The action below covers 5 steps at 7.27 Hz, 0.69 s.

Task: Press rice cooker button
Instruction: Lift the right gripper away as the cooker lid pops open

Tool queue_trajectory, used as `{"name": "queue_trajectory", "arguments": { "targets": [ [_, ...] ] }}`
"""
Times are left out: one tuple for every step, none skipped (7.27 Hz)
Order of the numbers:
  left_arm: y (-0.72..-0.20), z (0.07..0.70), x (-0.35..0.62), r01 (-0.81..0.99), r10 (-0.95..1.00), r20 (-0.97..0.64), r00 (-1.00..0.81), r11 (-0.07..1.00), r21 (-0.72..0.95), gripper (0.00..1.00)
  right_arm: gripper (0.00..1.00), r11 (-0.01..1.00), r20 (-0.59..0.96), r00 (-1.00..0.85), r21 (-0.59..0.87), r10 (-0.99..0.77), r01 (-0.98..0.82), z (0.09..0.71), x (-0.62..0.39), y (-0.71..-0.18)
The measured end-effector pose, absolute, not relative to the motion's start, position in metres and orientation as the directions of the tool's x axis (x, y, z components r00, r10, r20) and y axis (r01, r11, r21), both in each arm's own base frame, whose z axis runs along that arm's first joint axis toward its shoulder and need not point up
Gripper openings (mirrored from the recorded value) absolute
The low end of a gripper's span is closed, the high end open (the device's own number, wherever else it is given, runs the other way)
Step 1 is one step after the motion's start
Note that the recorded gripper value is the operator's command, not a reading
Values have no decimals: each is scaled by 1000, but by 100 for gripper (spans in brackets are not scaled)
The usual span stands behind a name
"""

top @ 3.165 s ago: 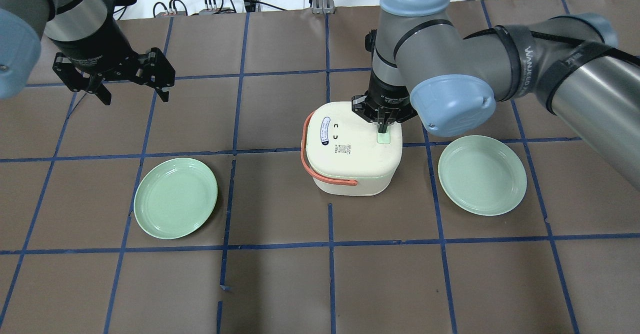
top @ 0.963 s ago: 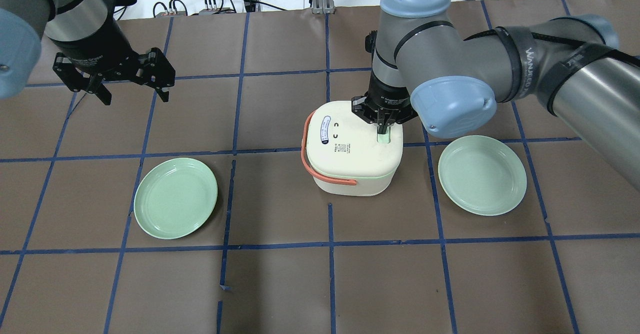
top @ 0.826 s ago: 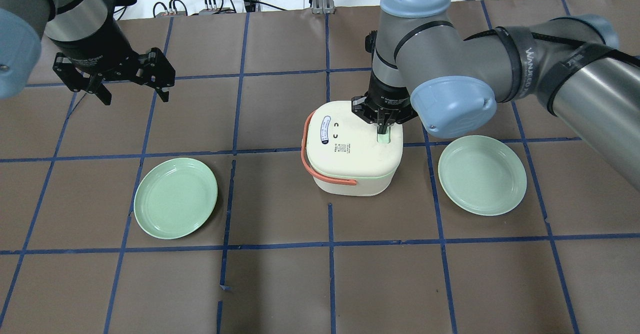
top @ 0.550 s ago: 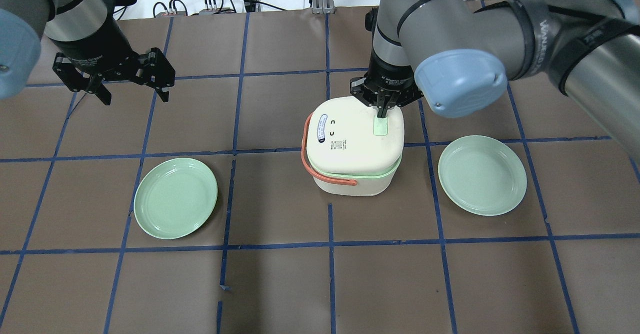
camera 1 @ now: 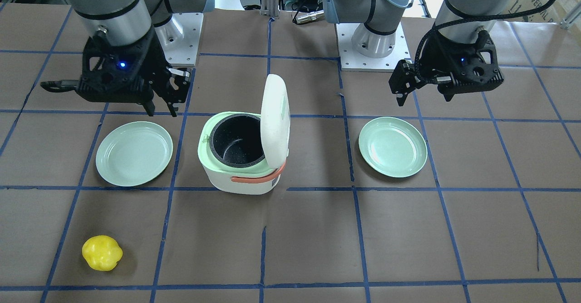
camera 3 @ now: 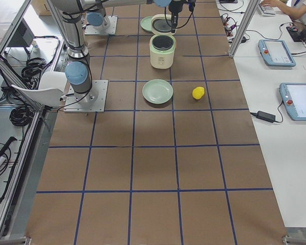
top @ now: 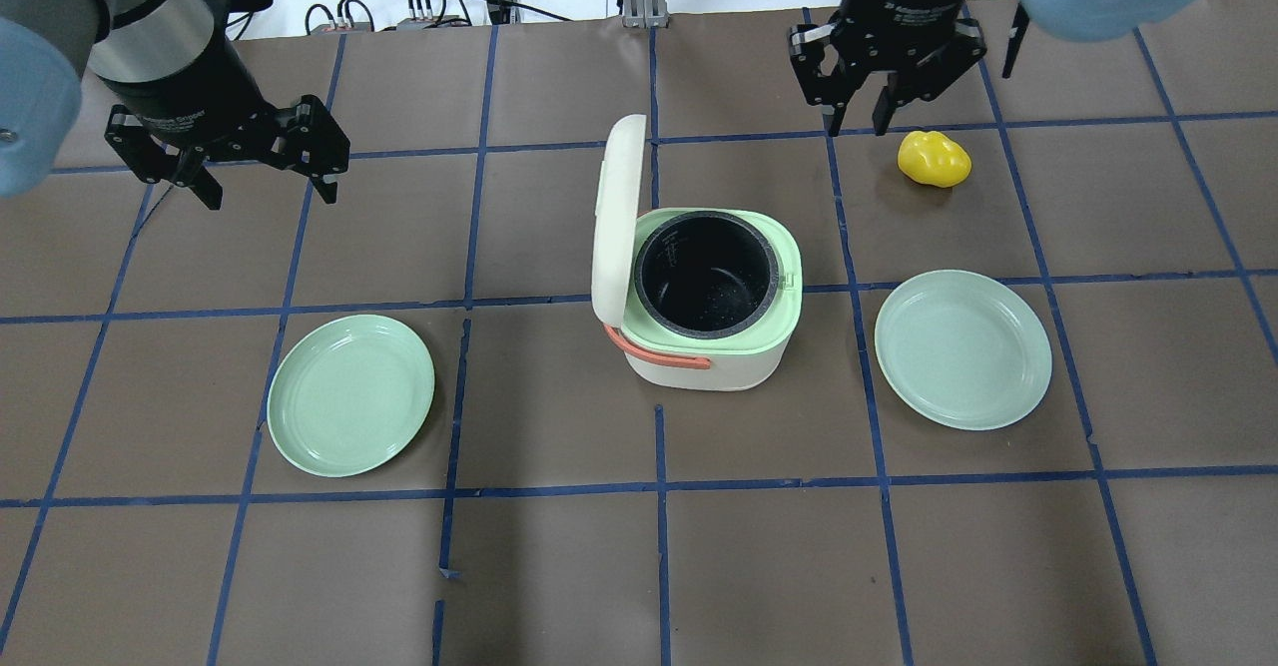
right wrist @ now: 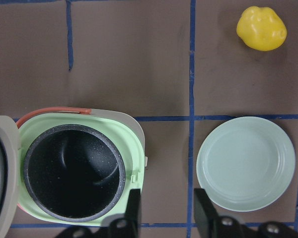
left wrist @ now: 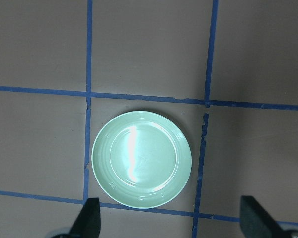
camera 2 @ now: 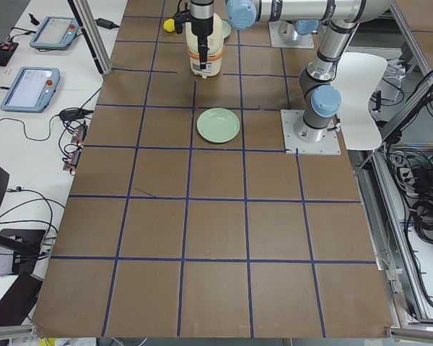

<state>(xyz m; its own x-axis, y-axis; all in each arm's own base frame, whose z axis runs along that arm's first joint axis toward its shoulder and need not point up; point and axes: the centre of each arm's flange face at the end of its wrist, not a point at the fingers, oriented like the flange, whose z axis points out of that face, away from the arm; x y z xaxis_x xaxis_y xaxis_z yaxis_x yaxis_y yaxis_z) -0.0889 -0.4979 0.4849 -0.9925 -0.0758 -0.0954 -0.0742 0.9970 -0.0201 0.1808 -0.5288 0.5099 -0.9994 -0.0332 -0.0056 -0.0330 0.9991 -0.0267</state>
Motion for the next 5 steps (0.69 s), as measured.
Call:
{"name": "queue_trajectory", "arguments": {
  "targets": [
    [-498, 485, -89, -74, -76, -95, -993, 997, -20, 100, 100, 997, -4, -998, -20, -68, -68, 511, 157, -517],
    [-498, 485, -89, -74, -76, -95, -993, 997, -20, 100, 100, 998, -10, -998, 1, -69, -69, 501, 137, -505],
    [-498, 485, -89, -74, -76, -95, -993, 997, -20, 100, 100, 998, -12, -998, 19, -62, -62, 487, 125, -496],
    [-498, 485, -89, -74, -76, -95, -993, 997, -20, 100, 100, 998, -11, -998, 10, -59, -60, 482, 122, -492],
    [-498, 485, -89, -74, -76, -95, -993, 997, -20, 100, 100, 998, -10, -998, -9, -59, -59, 482, 122, -492]
  ]
}}
